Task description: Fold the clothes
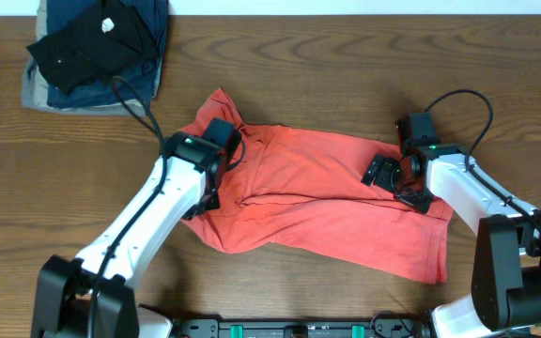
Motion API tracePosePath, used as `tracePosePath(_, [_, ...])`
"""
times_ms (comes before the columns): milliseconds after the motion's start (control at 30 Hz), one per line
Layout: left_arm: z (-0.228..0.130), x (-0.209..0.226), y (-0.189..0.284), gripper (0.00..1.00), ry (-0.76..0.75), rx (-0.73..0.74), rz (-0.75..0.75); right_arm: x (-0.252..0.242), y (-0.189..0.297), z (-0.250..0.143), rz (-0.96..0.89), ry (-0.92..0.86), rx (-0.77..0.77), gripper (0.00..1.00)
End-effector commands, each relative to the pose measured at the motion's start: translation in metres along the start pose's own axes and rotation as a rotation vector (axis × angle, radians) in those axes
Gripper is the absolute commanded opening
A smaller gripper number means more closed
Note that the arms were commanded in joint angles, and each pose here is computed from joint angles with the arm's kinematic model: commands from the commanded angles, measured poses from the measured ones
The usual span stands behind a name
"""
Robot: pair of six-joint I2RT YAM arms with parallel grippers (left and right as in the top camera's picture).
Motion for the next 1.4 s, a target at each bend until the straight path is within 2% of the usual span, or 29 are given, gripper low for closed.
tracePosePath(0, [-0.008, 0.011, 0.005, 0.06, 0.069, 0.008, 0.078, -0.007, -0.013, -0.01, -0.033, 0.012, 0.055, 0.99])
tracePosePath(233, [-0.02, 0.02, 0.006, 0.07, 0.071, 0.075, 0.152, -0.007, -0.013, -0.01, -0.033, 0.012, 0.057, 0.99])
tracePosePath(300, [-0.021, 0.02, 0.006, 0.17, 0.066, 0.084, 0.156, -0.006, -0.013, -0.011, -0.029, 0.013, 0.061, 0.99])
tracePosePath(367, [-0.023, 0.021, 0.007, 0.41, 0.061, 0.094, 0.162, -0.007, -0.013, -0.011, -0.031, 0.012, 0.064, 0.99])
tracePosePath(400, [-0.024, 0.022, 0.007, 0.47, 0.057, 0.101, 0.166, -0.007, -0.013, -0.011, -0.027, 0.012, 0.068, 0.99])
tracePosePath(533, [-0.025, 0.022, 0.007, 0.56, 0.054, 0.107, 0.169, -0.006, -0.013, -0.012, -0.019, 0.011, 0.081, 0.99])
tracePosePath(600, [-0.023, 0.021, 0.006, 0.57, 0.063, 0.091, 0.16, -0.006, -0.013, -0.012, -0.019, 0.01, 0.079, 0.99])
tracePosePath(733, [-0.012, 0.013, 0.005, 0.57, 0.094, 0.027, 0.097, -0.004, -0.013, -0.011, 0.004, 0.011, 0.082, 0.99])
tracePosePath(867, [0.006, -0.008, 0.005, 0.54, 0.025, -0.047, -0.124, -0.004, -0.013, -0.013, 0.004, 0.011, 0.102, 0.99])
tracePosePath(1000, [0.028, -0.031, 0.008, 0.37, -0.07, -0.159, -0.332, -0.005, -0.013, -0.014, -0.002, 0.01, 0.106, 0.99])
tracePosePath(1133, [0.041, -0.041, 0.001, 0.2, -0.064, -0.187, -0.349, -0.006, -0.013, -0.015, -0.011, 0.009, 0.114, 0.99])
tracePosePath(1167, [0.042, -0.043, -0.002, 0.19, -0.066, -0.182, -0.346, -0.007, -0.013, -0.016, -0.016, 0.009, 0.118, 0.99])
tracePosePath(1200, [0.044, -0.045, -0.007, 0.18, -0.067, -0.174, -0.339, -0.007, -0.013, -0.016, -0.018, 0.009, 0.12, 0.96])
tracePosePath(1233, [0.046, -0.047, -0.011, 0.14, -0.069, -0.167, -0.327, -0.008, -0.013, -0.017, -0.021, 0.009, 0.123, 0.87])
tracePosePath(1367, [0.054, -0.052, -0.029, 0.14, -0.068, -0.154, -0.25, -0.008, -0.013, -0.017, -0.023, 0.008, 0.125, 0.63])
Point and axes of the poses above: each gripper's point midway between its finger pads, its own y axis back along the fingers, its own x axis along the line the jaws close on, z = x × y, the point moved 10 cm from there along y, back along the fingers, and after that the axes turned 13 degrees about -y, right-handed, at the moved point
